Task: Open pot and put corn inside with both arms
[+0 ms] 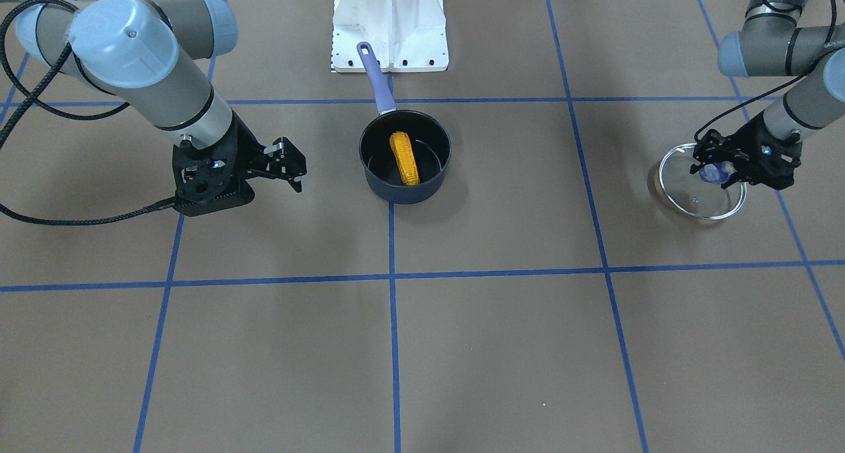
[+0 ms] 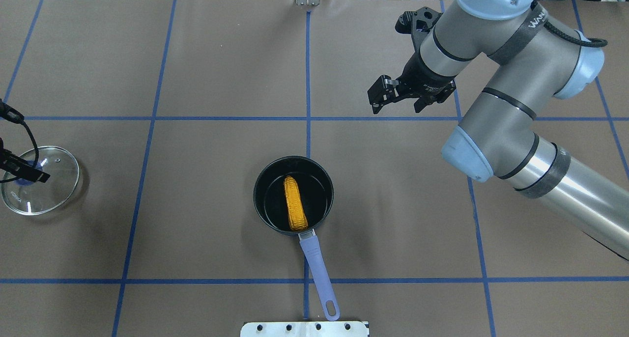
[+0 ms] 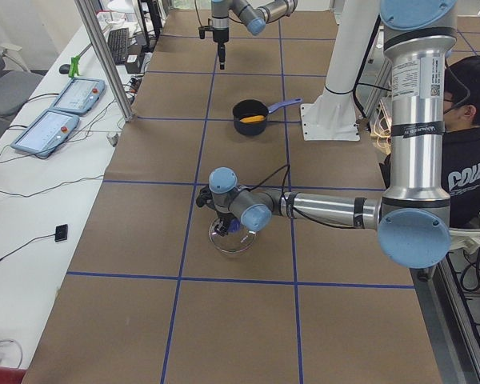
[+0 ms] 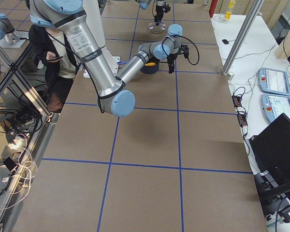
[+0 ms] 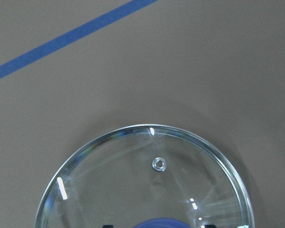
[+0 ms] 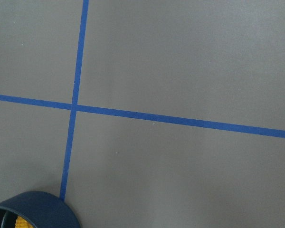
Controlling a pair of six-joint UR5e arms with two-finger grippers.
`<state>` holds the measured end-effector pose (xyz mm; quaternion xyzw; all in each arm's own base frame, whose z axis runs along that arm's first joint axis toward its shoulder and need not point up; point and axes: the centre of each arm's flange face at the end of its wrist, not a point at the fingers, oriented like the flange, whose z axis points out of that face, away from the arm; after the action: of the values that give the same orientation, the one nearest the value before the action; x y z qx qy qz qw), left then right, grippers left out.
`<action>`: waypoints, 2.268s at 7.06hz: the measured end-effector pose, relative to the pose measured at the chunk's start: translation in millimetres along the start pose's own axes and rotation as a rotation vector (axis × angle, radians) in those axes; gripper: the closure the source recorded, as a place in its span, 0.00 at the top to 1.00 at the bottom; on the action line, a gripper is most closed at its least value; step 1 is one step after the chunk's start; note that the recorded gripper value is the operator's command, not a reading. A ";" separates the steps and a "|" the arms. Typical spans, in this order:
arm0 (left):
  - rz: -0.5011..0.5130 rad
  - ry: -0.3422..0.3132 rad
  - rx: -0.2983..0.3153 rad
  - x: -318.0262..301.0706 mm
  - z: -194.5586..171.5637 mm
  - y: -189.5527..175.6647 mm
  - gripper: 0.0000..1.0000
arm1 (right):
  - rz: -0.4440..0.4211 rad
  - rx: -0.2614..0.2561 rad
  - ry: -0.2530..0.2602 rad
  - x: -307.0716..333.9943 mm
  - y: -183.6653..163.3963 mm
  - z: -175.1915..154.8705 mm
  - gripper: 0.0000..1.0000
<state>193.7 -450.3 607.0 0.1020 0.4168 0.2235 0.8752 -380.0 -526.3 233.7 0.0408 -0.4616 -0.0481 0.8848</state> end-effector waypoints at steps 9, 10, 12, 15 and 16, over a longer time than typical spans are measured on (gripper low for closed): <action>0.011 -0.002 0.019 0.9 -0.9 -7.2 0.99 | 0.004 -0.001 0.004 3.0 -0.3 1.3 1.00; 0.012 -0.002 0.030 0.3 -6.0 -9.0 0.99 | 0.005 -0.001 0.007 6.3 -0.5 1.9 1.00; -0.001 -0.003 0.072 -21.3 -33.0 -10.4 0.99 | -0.024 0.004 0.028 36.3 -6.1 -1.6 1.00; 0.014 0.009 0.131 -100.4 -86.6 17.8 0.99 | -0.086 -0.004 0.054 158.1 -22.1 -36.2 1.00; 0.023 -0.005 0.142 -135.5 -95.8 38.4 0.99 | -0.093 -0.009 0.057 202.0 -20.3 -48.2 1.00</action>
<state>32.8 -481.8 653.2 0.1693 0.4283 0.2030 0.8641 -226.4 -569.9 368.1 0.0596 -0.4338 -0.0901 0.8945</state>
